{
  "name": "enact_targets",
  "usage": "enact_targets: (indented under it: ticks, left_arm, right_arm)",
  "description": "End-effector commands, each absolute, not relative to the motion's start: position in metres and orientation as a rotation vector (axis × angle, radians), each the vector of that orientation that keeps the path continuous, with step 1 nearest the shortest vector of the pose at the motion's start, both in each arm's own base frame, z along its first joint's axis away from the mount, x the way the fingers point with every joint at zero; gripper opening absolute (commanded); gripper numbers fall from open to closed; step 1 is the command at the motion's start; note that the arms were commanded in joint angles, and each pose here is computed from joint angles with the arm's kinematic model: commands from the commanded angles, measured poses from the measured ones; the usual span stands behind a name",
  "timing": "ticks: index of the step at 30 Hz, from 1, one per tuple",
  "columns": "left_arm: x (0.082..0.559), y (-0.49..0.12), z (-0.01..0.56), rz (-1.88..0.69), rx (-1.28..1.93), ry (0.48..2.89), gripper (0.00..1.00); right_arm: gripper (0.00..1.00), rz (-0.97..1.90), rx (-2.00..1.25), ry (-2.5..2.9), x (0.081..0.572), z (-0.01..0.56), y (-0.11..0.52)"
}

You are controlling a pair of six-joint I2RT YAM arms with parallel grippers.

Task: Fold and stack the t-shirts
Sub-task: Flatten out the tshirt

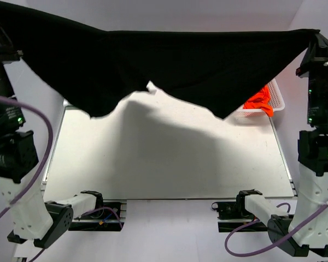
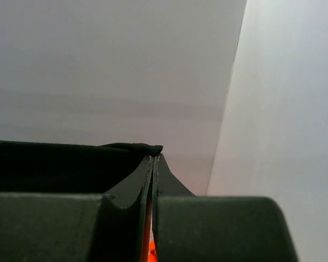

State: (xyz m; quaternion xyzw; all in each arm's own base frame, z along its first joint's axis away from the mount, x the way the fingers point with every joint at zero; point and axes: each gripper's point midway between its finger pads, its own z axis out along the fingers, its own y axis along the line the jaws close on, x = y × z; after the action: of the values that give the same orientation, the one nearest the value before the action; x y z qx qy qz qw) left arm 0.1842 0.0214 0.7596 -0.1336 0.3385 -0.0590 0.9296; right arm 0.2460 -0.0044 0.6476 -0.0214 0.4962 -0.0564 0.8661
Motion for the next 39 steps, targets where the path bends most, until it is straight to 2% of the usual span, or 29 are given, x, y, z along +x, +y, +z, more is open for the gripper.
enact_targets:
  ticks: [1,13,19,25,33,37,38,39]
  left_arm:
    - [0.132,0.028,0.781,-0.143,-0.266,0.571,0.00]
    - [-0.001,0.029,0.803,-0.213,-0.172,0.359,0.00]
    - [-0.031,0.029,0.802,-0.243,-0.158,0.318,0.00]
    - [-0.062,0.029,0.802,-0.269,-0.140,0.265,0.00]
    - [-0.054,0.024,0.801,-0.279,-0.123,0.287,0.00]
    - [-0.007,0.019,0.793,-0.270,-0.131,0.384,0.00]
    - [0.020,0.014,0.788,-0.265,-0.130,0.437,0.00]
    - [0.032,0.014,0.783,-0.260,-0.139,0.470,0.00]
  right_arm:
    - [0.00,-0.159,-0.028,0.911,0.202,0.683,-0.012]
    - [0.00,-0.181,-0.031,0.767,0.100,0.704,-0.016]
    - [0.00,-0.183,-0.043,0.721,0.062,0.706,-0.016]
    - [0.00,-0.194,-0.030,0.697,0.044,0.709,-0.019]
    - [0.00,-0.187,-0.036,0.726,0.054,0.702,-0.018]
    - [0.00,-0.173,-0.038,0.786,0.079,0.687,-0.016]
    - [0.00,-0.162,-0.036,0.789,0.082,0.685,-0.015]
    - [0.00,-0.157,-0.033,0.850,0.107,0.668,-0.015]
